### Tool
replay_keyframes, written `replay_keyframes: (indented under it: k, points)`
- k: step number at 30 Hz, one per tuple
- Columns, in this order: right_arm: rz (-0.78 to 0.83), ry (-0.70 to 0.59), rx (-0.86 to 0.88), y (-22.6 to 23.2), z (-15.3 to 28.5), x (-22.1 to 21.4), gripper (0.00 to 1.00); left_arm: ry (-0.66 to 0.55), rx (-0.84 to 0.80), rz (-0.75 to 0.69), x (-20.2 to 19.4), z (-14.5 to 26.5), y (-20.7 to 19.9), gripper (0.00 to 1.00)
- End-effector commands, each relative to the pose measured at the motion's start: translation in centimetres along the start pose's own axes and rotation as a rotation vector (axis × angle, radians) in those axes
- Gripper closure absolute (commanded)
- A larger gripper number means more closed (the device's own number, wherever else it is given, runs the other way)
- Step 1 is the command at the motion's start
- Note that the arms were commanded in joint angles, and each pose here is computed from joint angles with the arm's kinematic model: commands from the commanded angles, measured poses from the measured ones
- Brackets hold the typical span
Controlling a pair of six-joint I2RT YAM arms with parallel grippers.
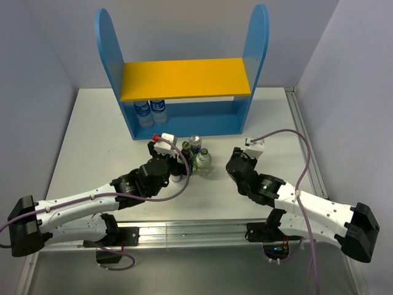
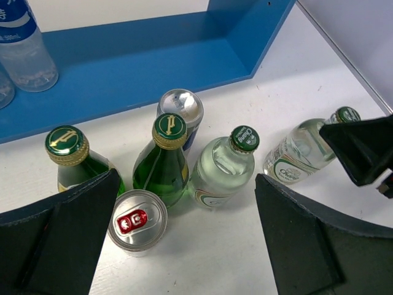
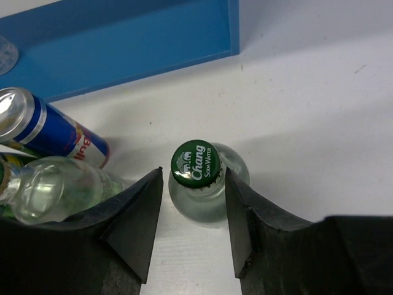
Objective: Place and organize the beverage onto the shelf
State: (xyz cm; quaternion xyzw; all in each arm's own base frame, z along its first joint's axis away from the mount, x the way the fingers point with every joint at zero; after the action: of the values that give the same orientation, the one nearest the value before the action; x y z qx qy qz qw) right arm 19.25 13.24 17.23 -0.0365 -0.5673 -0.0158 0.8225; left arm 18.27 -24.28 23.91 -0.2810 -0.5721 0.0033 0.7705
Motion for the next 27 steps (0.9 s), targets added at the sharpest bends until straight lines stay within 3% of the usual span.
replay_keyframes:
  k: [1, 17, 20, 24, 27]
  points:
    - [-0.029, -0.064, -0.055, 0.3, -0.8, 0.8, 0.50, -0.039, -0.056, 0.025, 1.3, 0.0, -1.6, 0.01]
    - [-0.010, -0.052, -0.190, 0.7, -4.0, -0.3, 0.56, -0.023, -0.067, 0.030, -0.3, 0.3, -0.9, 0.01]
    - [-0.001, -0.044, -0.225, 0.6, -4.5, -0.5, 0.48, -0.026, -0.070, 0.033, -0.3, 0.5, -0.7, 0.01]
    - [0.002, -0.043, -0.252, 0.5, -5.1, -0.4, 0.28, -0.027, -0.068, 0.033, -0.4, 0.7, -0.4, 0.01]
    - [-0.006, -0.047, -0.263, 0.4, -5.4, -0.2, 0.27, -0.027, -0.066, 0.032, -0.5, 0.8, -0.2, 0.01]
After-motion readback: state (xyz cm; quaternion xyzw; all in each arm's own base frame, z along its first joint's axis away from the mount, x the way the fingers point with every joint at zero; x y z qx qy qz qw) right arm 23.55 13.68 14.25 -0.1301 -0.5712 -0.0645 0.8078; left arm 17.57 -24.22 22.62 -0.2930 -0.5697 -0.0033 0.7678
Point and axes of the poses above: each gripper's point midway between its finger pads, its own z axis back along the fingers, its own y axis along the line the jaws close on, x = y × z, the point moved 6 cm from there along z, back along the fingers, and after that the axes turned 13 degrees about z, right-handed, at the moved point
